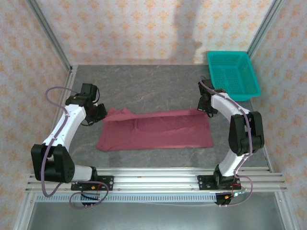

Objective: Fold and stack the t-shirts

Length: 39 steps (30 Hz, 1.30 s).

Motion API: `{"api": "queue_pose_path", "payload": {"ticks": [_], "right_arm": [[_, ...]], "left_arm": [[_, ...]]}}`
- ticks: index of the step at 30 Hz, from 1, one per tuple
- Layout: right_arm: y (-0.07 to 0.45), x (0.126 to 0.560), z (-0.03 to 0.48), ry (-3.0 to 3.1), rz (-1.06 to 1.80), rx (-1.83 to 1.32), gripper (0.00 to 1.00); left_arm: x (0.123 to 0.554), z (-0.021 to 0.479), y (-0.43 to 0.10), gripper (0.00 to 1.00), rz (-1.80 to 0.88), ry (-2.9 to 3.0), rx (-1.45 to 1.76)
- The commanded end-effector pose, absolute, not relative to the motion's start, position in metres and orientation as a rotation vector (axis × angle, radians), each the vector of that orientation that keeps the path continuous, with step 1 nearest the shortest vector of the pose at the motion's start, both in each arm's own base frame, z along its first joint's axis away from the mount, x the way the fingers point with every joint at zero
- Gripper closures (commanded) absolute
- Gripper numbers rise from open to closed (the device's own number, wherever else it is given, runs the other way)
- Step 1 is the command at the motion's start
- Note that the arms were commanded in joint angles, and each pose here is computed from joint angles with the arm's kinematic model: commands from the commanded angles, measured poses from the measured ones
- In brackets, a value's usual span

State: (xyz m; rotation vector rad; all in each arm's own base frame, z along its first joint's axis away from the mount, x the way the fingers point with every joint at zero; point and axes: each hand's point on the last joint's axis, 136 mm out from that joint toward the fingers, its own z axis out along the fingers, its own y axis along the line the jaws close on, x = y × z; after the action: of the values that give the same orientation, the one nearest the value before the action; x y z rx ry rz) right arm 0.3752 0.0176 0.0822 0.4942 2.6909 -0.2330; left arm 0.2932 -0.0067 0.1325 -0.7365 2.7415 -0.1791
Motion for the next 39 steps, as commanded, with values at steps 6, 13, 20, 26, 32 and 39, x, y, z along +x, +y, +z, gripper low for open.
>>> {"api": "queue_pose_path", "payload": {"ticks": [6, 13, 20, 26, 32, 39], "right_arm": [[0.018, 0.342, 0.078, 2.713, -0.233, 0.544, 1.00], [0.022, 0.328, 0.065, 2.744, -0.258, 0.544, 1.00], [0.019, 0.312, 0.050, 2.779, -0.276, 0.578, 1.00], [0.021, 0.294, 0.047, 2.790, -0.231, 0.631, 0.68], [0.026, 0.282, 0.075, 2.731, -0.121, 0.657, 0.38], [0.054, 0.294, 0.108, 2.619, 0.155, 0.587, 0.21]], "left_arm": [[0.267, 0.115, 0.015, 1.00, -0.003, 2.775, -0.817], [0.256, 0.096, 0.010, 1.00, -0.038, 2.798, -0.841], [0.234, 0.063, 0.009, 1.00, -0.018, 2.847, -0.952], [0.224, 0.055, 0.015, 0.75, 0.044, 2.841, -1.009], [0.229, 0.094, 0.024, 0.36, 0.048, 2.679, -1.027], [0.269, 0.141, 0.008, 0.30, -0.152, 2.547, -0.917]]}}
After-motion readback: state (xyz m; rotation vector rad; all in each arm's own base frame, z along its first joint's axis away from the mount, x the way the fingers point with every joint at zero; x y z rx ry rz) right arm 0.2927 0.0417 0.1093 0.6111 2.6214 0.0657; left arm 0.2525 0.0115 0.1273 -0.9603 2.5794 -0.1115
